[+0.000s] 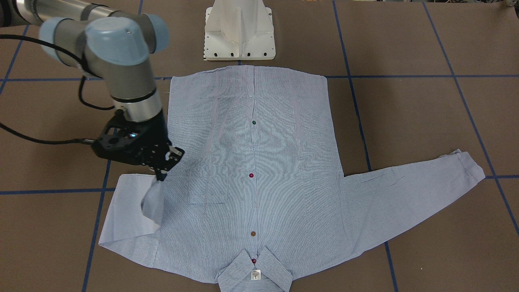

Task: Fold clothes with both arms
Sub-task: 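Carry the cuff with the right gripper across the shirt chest and release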

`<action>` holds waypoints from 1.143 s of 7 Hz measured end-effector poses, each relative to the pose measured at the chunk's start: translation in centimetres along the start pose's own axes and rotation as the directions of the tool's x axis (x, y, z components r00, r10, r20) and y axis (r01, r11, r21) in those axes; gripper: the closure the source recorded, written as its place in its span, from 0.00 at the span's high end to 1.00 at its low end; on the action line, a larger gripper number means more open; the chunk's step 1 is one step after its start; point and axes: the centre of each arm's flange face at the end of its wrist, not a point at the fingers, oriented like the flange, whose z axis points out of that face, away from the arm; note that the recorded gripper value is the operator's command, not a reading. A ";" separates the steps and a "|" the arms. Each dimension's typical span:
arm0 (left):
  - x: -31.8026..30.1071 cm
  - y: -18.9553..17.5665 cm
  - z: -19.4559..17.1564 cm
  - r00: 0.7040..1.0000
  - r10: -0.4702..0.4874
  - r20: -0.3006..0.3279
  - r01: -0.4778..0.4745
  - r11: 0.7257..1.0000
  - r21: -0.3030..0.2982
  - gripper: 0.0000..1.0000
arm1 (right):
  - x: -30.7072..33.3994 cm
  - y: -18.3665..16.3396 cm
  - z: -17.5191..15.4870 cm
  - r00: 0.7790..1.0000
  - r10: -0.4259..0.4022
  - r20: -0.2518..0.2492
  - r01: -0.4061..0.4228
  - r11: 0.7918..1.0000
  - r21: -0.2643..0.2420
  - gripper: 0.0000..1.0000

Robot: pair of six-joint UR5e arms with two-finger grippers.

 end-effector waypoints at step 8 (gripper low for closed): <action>-0.6 1.4 0.6 1.000 -0.029 0.002 0.029 0.999 -0.021 1.00 | -30.6 13.6 -0.3 0.999 -0.048 0.025 0.045 0.990 0.131 1.00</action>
